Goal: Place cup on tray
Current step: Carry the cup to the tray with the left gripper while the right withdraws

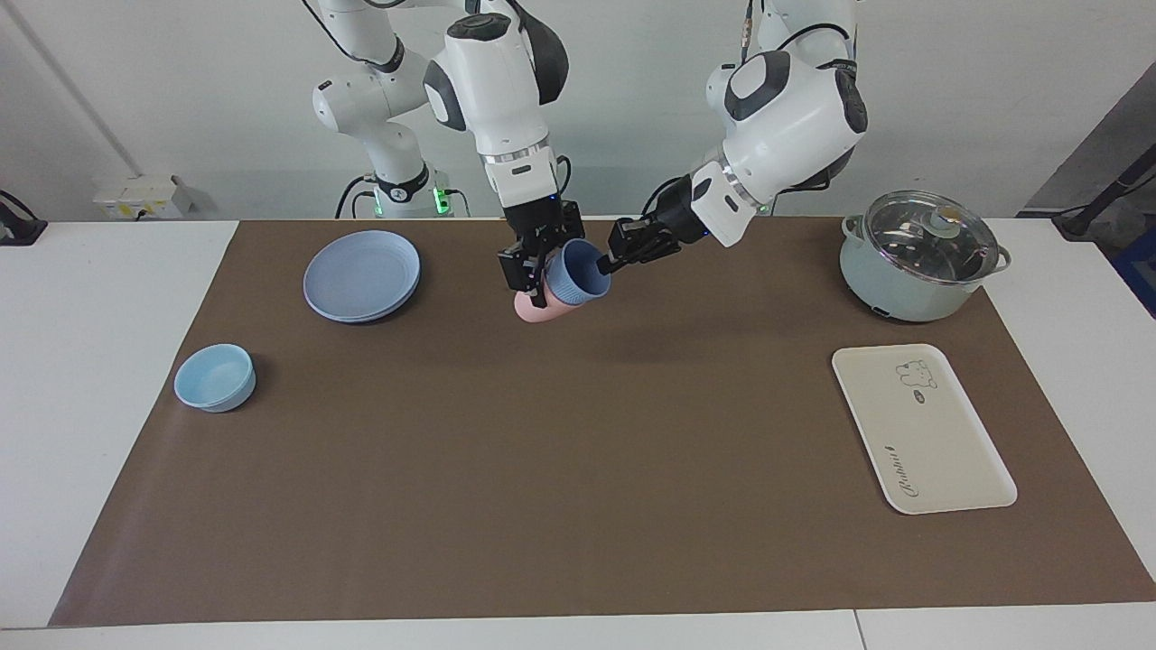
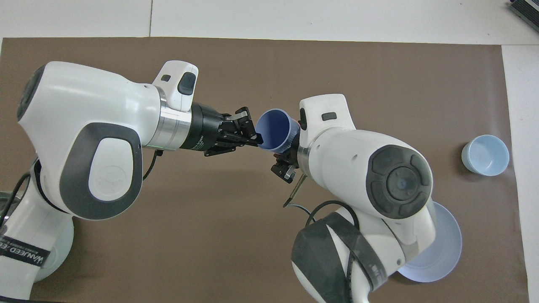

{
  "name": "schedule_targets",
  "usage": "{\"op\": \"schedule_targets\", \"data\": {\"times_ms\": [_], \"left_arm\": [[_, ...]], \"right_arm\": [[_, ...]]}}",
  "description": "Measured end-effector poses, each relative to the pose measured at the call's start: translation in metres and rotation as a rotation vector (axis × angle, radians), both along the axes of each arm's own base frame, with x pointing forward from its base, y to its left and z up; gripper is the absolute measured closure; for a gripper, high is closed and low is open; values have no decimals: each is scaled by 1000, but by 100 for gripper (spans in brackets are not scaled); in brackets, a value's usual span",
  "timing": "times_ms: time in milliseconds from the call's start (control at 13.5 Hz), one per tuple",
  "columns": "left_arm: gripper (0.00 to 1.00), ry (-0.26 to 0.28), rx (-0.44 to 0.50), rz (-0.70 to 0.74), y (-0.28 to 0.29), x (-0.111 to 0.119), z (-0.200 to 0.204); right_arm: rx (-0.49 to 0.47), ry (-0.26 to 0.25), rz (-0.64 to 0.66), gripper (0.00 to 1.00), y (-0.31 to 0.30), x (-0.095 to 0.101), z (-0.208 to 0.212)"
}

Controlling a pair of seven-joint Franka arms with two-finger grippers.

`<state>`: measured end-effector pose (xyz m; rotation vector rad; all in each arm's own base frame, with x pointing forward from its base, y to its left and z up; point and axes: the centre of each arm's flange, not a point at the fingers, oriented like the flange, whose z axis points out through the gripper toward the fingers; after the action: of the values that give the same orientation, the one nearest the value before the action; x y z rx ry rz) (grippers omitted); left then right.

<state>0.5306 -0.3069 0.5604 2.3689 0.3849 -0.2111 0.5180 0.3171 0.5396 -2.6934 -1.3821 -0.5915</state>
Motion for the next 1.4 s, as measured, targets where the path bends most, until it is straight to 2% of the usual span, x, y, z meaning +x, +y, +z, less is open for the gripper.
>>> {"op": "schedule_targets", "data": {"times_ms": [222,369,517,739,961,1182,1404], "left_arm": [[95,-30,-12,21,14,10,19],[96,-82,5,48,44,25,47],[96,-148,100,80,93,43,68],[96,-235,270,67,161,61,69],[96,-303,433,20,237,74,56],[96,-361,502,-20,341,76,38],[96,-447,576,14,412,64,1]], "right_arm": [[9,-15,-3,15,-1,2,4],[9,-16,-5,15,-1,4,4],[9,-15,-3,15,0,3,3],[13,-15,-23,15,-6,7,4],[53,-13,-151,15,-63,38,11],[172,-1,-232,15,-144,69,14],[312,-10,-244,15,-226,86,7]]}}
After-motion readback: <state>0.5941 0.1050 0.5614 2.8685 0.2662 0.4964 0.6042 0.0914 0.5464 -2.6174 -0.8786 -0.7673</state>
